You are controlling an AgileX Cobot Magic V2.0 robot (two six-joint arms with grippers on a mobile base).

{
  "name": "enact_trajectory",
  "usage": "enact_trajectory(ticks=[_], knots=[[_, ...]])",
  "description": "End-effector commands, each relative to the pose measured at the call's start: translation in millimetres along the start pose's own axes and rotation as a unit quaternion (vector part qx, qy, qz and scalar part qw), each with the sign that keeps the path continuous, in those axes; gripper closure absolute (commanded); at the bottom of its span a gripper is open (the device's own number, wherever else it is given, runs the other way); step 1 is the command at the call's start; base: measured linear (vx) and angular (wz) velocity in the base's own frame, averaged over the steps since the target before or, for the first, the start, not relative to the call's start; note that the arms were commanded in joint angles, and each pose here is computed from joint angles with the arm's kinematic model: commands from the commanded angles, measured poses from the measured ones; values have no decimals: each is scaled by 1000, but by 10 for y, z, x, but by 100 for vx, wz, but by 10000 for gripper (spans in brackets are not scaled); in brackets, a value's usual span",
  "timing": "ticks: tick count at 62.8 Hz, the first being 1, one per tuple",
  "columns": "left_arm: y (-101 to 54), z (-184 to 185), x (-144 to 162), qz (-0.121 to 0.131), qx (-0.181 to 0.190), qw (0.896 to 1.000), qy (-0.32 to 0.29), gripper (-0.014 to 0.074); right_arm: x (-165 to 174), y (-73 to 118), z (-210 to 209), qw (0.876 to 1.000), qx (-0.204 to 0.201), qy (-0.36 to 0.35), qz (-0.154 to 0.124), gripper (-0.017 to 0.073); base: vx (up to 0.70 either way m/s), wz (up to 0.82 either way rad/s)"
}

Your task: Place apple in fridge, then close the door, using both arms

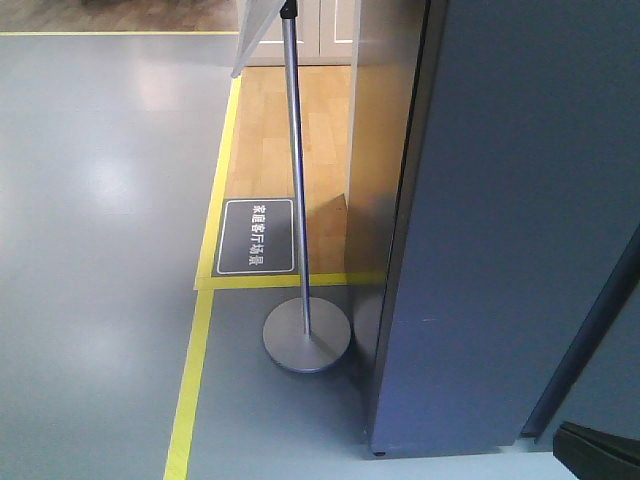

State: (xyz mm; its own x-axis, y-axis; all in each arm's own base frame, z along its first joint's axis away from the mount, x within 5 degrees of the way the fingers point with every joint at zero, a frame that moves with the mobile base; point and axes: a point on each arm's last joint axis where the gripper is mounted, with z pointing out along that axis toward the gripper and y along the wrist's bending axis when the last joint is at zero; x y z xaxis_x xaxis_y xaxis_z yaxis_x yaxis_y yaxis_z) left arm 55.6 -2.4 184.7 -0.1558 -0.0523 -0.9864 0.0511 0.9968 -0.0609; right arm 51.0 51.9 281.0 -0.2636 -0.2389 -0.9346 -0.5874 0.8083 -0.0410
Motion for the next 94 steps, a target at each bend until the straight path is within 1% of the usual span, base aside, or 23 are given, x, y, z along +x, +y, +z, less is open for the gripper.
enact_trajectory(ticks=[1, 21, 31, 41, 47, 52, 53, 54, 55, 56, 57, 58, 61, 63, 66, 67, 69, 78, 85, 86, 88, 92, 94], knots=[[-6, 9, 27, -4, 6, 1000, -27, 601, -116, -16, -25, 999, 7, -31, 8, 563, 0, 0], [-6, 9, 27, -4, 6, 1000, -27, 601, -123, -18, -26, 999, 8, -35, 9, 563, 0, 0], [-6, 9, 27, -4, 6, 1000, -27, 600, -110, -25, -34, 999, 7, -30, -22, 563, 0, 0], [-6, 9, 27, -4, 6, 1000, -27, 600, -174, -84, -90, 996, 47, -76, -23, 563, 0, 0], [-6, 9, 27, -4, 6, 1000, -27, 600, -169, -130, -141, 992, 84, -83, -34, 563, 0, 0], [-6, 9, 27, -4, 6, 1000, -27, 600, -145, -169, -189, 989, 118, -83, -16, 563, 0, 0], [-6, 9, 27, -4, 6, 1000, -27, 600, -145, -173, -194, 989, 121, -85, -7, 563, 0, 0], [-6, 9, 27, -4, 6, 1000, -27, 600, -138, -180, -206, 988, 128, -84, -7, 563, 0, 0], [-6, 9, 27, -4, 6, 1000, -27, 600, -131, -191, -215, 987, 136, -85, 6, 563, 0, 0], [-6, 9, 27, -4, 6, 1000, -27, 600, -126, -197, -219, 986, 141, -83, 4, 563, 0, 0], [-6, 9, 27, -4, 6, 1000, -27, 600, -112, -203, -223, 985, 146, -86, 14, 563, 0, 0], [-6, 9, 27, -4, 6, 1000, -27, 600, -100, -214, -224, 984, 154, -85, 11, 563, 0, 0], [-6, 9, 27, -4, 6, 1000, -27, 600, -54, -238, -220, 980, 168, -97, 36, 563, 0, 0], [-6, 9, 27, -4, 6, 1000, -27, 600, 15, -256, -195, 978, 178, -101, 46, 563, 0, 0], [-6, 9, 27, -4, 6, 1000, -27, 600, 150, -292, -137, 972, 193, -111, 70, 563, 0, 0], [-6, 9, 27, -4, 6, 1000, -27, 600, 195, -296, -120, 972, 195, -110, 73, 563, 0, 0], [-6, 9, 27, -4, 6, 1000, -27, 600, 284, -317, -89, 967, 207, -124, 86, 563, 0, 0], [-6, 9, 27, -4, 6, 1000, -27, 600, 650, -361, 19, 950, 238, -166, 118, 563, 0, 0], [-6, 9, 29, -4, 6, 1000, -26, 600, 832, -385, 49, 934, 262, -216, 111, 563, 0, 0], [-6, 9, 29, -4, 6, 1000, -26, 600, 861, -388, 58, 933, 265, -220, 108, 563, 0, 0], [-5, 10, 30, -4, 5, 1000, -25, 600, 857, -386, 58, 935, 265, -214, 101, 563, 0, 0], [-5, 10, 30, -4, 5, 1000, -25, 600, 828, -391, 44, 934, 277, -216, 57, 563, 0, 0], [-5, 10, 30, -4, 5, 1000, -25, 600, 818, -392, 39, 933, 281, -220, 45, 563, 0, 0]])
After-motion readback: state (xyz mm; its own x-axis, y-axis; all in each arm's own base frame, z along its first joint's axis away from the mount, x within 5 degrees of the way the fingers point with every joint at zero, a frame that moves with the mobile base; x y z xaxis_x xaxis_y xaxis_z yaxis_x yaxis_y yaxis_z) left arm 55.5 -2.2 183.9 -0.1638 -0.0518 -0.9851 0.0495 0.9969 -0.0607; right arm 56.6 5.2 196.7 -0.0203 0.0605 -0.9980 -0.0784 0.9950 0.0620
